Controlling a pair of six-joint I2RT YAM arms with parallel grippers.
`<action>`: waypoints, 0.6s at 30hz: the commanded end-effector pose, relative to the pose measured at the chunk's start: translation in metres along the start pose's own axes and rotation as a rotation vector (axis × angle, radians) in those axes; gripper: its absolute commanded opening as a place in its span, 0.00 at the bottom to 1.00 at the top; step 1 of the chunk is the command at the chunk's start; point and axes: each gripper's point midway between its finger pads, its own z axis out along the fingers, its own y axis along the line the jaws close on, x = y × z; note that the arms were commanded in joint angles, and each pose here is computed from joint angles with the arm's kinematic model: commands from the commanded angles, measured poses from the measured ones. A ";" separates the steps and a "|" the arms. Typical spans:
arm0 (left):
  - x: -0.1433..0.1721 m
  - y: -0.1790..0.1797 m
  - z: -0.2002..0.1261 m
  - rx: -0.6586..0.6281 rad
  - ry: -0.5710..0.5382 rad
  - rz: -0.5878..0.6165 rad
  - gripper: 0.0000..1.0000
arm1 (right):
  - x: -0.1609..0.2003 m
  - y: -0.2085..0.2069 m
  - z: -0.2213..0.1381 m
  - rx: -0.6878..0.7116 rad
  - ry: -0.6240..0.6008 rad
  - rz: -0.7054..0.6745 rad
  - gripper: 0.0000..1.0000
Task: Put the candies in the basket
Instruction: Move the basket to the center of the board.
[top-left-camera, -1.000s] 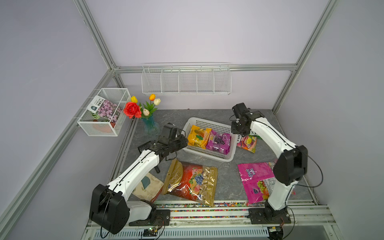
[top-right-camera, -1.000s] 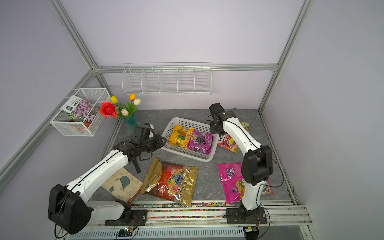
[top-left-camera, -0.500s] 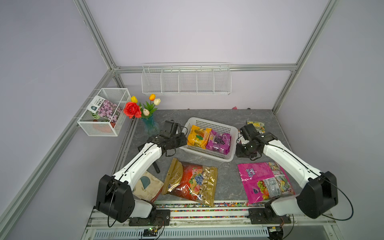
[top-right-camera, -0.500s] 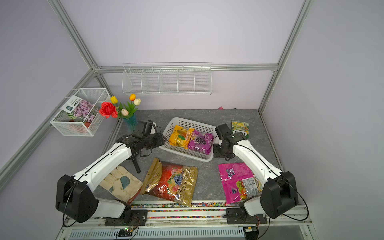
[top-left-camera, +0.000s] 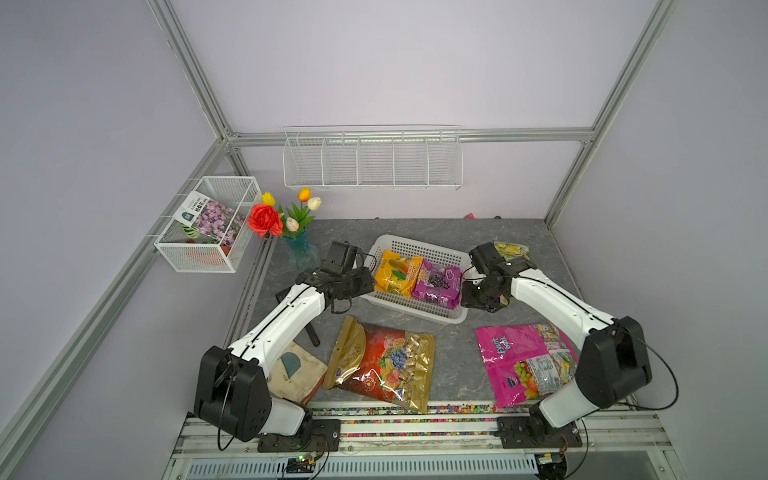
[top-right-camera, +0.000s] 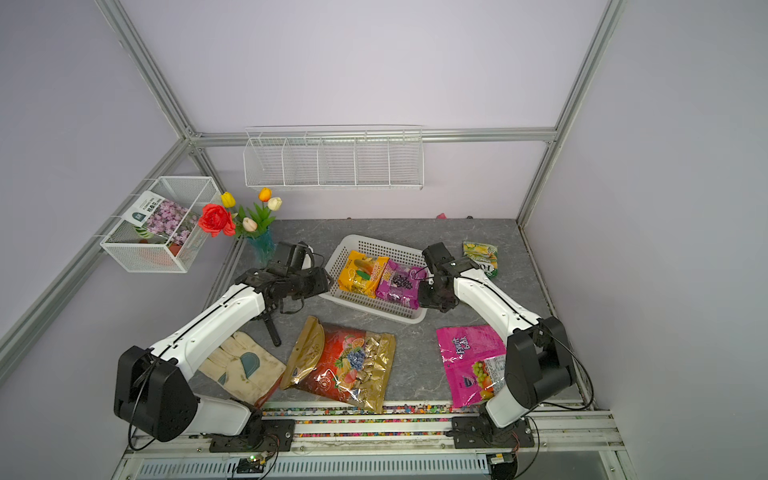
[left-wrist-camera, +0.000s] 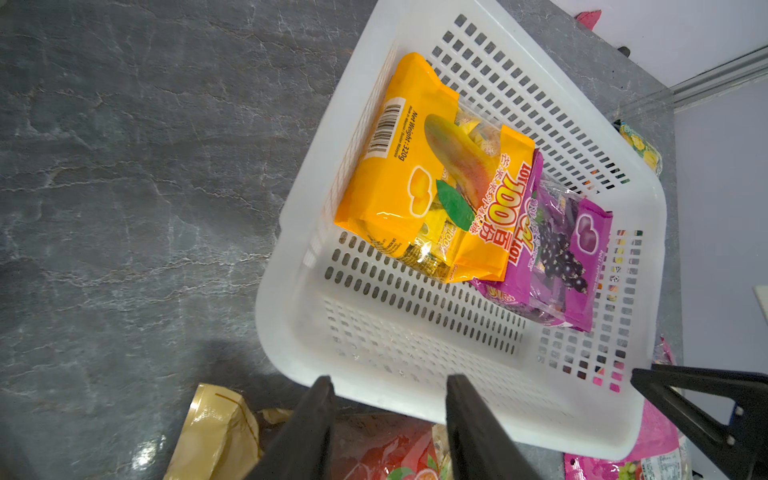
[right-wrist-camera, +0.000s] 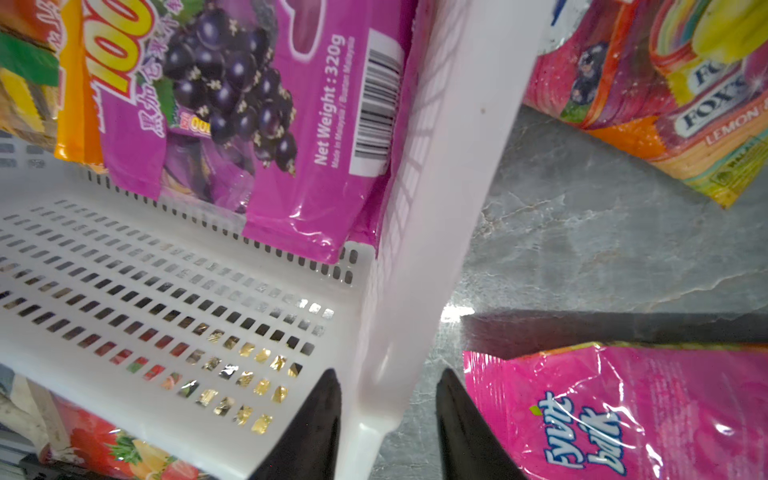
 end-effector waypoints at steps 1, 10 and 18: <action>-0.003 0.004 -0.004 -0.015 -0.020 0.016 0.47 | 0.001 0.000 0.016 0.018 0.049 -0.001 0.36; -0.002 0.001 -0.001 0.018 -0.030 0.020 0.47 | -0.028 0.000 0.027 0.095 0.065 -0.152 0.15; -0.002 -0.006 -0.001 0.066 -0.036 0.028 0.47 | -0.074 0.004 0.034 0.163 -0.001 -0.155 0.21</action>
